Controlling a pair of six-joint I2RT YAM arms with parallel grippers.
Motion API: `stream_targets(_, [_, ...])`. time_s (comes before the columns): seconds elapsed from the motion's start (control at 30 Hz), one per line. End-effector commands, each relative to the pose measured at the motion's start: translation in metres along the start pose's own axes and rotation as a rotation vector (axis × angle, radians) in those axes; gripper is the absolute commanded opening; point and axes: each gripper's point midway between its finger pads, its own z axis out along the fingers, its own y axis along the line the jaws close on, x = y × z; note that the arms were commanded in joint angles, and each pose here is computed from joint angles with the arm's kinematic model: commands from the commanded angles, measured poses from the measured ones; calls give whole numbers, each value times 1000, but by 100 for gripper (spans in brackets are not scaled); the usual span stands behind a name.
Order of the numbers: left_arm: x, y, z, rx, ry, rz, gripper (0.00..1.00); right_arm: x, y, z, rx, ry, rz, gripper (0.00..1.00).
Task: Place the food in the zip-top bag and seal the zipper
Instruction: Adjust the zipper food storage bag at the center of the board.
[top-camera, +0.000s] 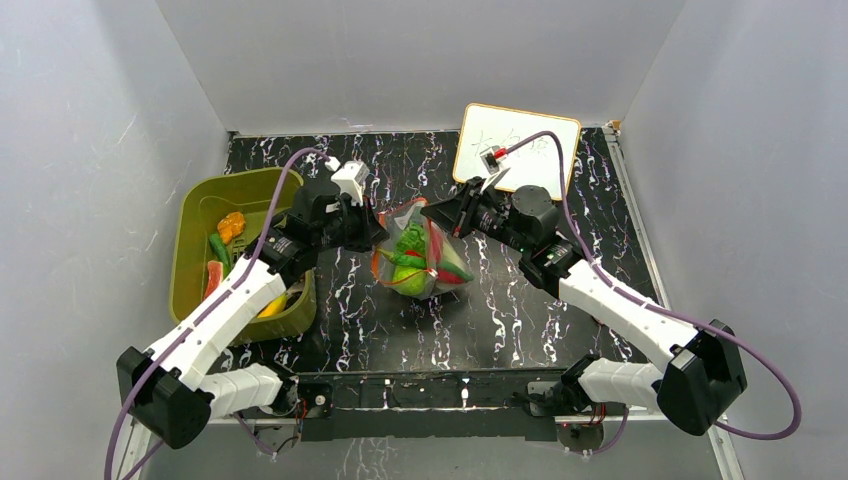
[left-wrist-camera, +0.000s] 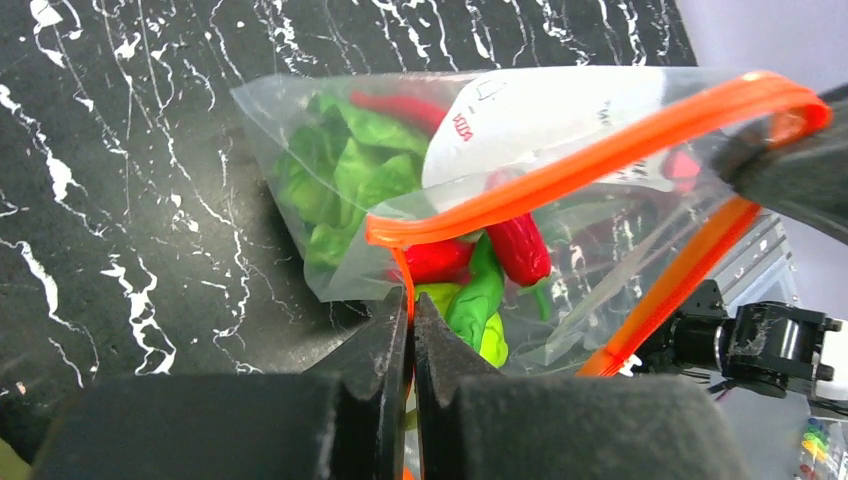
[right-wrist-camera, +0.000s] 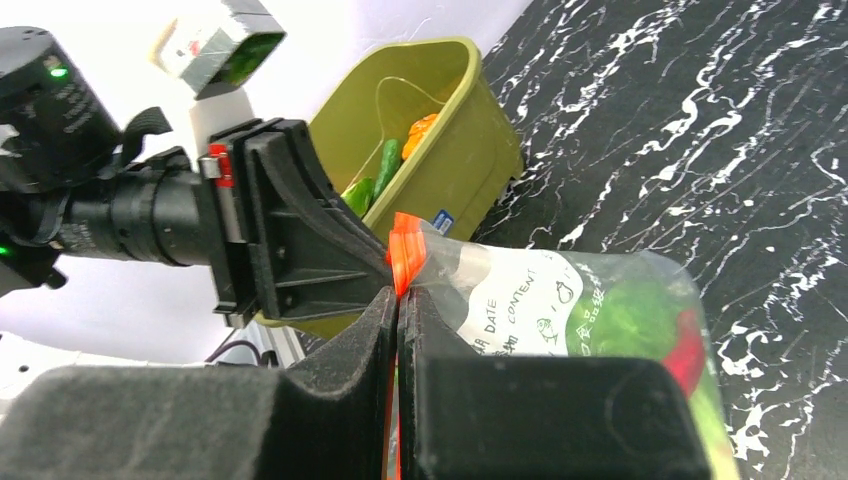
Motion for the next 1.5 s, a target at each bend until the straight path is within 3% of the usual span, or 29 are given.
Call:
stream_targets(0.0, [-32,-29,-19,97,-78,20,0,-31,-6,0,63,-113,-33,0])
stream_targets(0.23, [-59,-30,-24,38,-106,-42,0,-21,-79,-13,403,-61,-18,0])
stream_targets(0.37, [-60,-22,-17,-19,-53,-18,0,-20,-99,-23,512,-56,-18,0])
stream_targets(0.47, [-60,-25,-11,-6,-28,-13,0,-23,-96,-20,495,-62,-19,0])
stream_targets(0.67, [-68,-61,-12,172,-17,-114,0,-46,-82,-18,467,-96,-30,0])
stream_targets(0.87, [-76,-65,-18,175,-56,-150,0,-56,-83,-18,475,-99,-87,0])
stream_targets(1.0, [-77,-60,-15,152,-56,-136,0,-54,-64,-16,364,-41,-161,0])
stream_targets(1.23, [-83,-56,-4,144,-52,-146,0,-48,-39,-38,328,80,-179,38])
stream_targets(1.47, [-90,-49,1,127,-67,-148,0,-4,-10,-64,181,213,-114,47])
